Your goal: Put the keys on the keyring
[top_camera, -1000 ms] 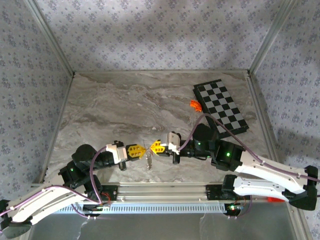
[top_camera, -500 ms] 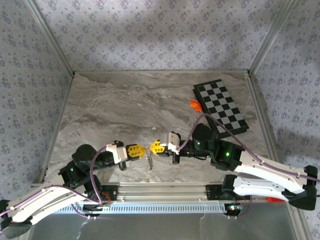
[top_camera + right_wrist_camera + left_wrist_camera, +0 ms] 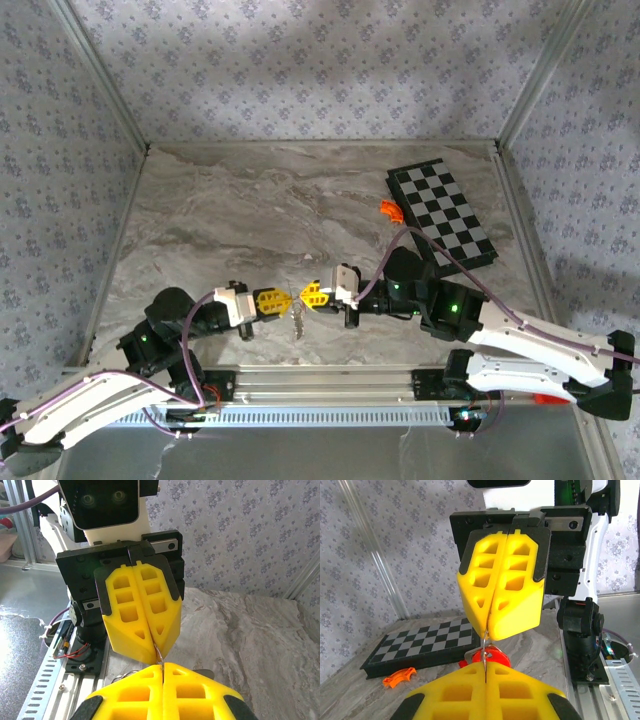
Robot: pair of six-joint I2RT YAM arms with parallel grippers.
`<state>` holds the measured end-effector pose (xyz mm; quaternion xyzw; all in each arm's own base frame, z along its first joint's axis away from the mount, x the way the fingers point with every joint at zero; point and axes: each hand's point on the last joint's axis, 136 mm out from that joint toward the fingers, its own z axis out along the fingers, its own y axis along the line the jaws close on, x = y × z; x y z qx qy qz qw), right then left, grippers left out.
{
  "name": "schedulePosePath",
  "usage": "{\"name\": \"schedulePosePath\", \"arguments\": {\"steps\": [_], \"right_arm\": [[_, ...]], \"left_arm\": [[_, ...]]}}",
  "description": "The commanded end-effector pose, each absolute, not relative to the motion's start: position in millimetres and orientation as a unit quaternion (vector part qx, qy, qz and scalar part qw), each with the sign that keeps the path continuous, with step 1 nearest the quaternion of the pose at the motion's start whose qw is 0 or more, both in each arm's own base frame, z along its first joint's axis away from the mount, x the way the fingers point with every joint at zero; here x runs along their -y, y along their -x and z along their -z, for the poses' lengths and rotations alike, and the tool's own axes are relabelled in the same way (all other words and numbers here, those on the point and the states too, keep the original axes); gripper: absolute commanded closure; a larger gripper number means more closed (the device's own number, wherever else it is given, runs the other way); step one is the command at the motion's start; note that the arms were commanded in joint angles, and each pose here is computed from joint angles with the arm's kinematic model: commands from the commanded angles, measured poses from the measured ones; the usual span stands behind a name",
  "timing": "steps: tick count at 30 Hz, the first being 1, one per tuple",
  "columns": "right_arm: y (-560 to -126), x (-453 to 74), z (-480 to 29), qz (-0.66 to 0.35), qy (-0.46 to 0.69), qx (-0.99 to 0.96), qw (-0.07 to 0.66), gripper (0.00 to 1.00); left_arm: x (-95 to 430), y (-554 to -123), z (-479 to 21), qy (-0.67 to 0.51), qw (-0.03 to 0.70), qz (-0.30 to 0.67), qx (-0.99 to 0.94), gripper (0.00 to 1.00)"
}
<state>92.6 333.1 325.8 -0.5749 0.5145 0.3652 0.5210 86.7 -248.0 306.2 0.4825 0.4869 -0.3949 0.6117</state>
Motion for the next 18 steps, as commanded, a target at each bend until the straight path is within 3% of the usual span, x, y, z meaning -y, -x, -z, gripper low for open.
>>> {"name": "schedulePosePath", "arguments": {"steps": [1,18], "right_arm": [[-92.7,-336.8,-323.9,-0.364,0.582,-0.506,0.522,1.0],[-87.8,-335.2,-323.0,-0.371,0.587,-0.496,0.521,1.0]], "left_arm": [[245.9,-74.9,-340.3,-0.484,0.635,0.412,-0.439,1.0],[247.1,-75.6,-337.2,-0.486,0.632,0.411,-0.442,1.0]]}}
